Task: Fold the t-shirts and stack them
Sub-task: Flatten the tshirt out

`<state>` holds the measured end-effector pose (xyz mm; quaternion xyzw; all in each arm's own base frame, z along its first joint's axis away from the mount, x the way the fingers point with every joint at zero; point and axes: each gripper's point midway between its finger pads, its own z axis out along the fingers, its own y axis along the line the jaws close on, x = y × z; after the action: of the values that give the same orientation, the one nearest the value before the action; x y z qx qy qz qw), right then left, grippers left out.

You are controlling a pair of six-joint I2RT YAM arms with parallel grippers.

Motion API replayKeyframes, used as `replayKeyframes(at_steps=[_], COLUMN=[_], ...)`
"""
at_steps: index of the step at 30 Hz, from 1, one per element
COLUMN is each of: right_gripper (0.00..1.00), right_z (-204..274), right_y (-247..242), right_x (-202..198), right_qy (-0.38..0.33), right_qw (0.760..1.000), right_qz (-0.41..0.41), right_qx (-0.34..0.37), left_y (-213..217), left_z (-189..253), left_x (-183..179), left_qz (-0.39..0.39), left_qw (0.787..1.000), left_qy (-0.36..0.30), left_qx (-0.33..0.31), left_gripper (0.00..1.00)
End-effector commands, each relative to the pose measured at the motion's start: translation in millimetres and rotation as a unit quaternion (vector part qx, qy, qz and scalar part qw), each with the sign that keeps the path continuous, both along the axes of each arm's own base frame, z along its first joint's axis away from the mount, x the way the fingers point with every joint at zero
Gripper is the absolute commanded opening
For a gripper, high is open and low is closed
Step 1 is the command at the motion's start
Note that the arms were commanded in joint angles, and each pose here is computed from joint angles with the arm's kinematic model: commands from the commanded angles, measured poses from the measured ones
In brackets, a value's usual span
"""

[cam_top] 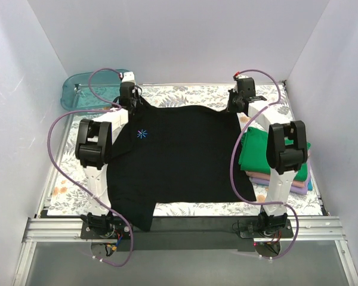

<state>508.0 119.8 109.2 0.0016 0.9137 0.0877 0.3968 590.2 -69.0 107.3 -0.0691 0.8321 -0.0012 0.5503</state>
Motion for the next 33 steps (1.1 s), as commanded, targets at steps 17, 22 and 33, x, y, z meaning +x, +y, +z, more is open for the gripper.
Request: replayKeyframes(at_steps=[17,22,33], right_gripper=[0.01,0.01,0.01], right_z=[69,81,71], right_y=[-10,-14,-29], right_x=[37,28,40], right_qy=[-0.103,-0.112,-0.105], right_qw=[0.994,0.994,0.994], right_qz=[0.020,0.018,0.002], right_qx=[0.009,0.002,-0.015], left_y=[-14,-13,-17], left_z=[94,113,88], left_x=[3,-7,16], left_qz=[-0.061,-0.070,-0.088], left_qw=[0.989,0.985,0.984], left_qy=[-0.135,-0.153,-0.144], left_qx=[0.014,0.026,0.058], left_gripper=[0.00,0.00,0.00])
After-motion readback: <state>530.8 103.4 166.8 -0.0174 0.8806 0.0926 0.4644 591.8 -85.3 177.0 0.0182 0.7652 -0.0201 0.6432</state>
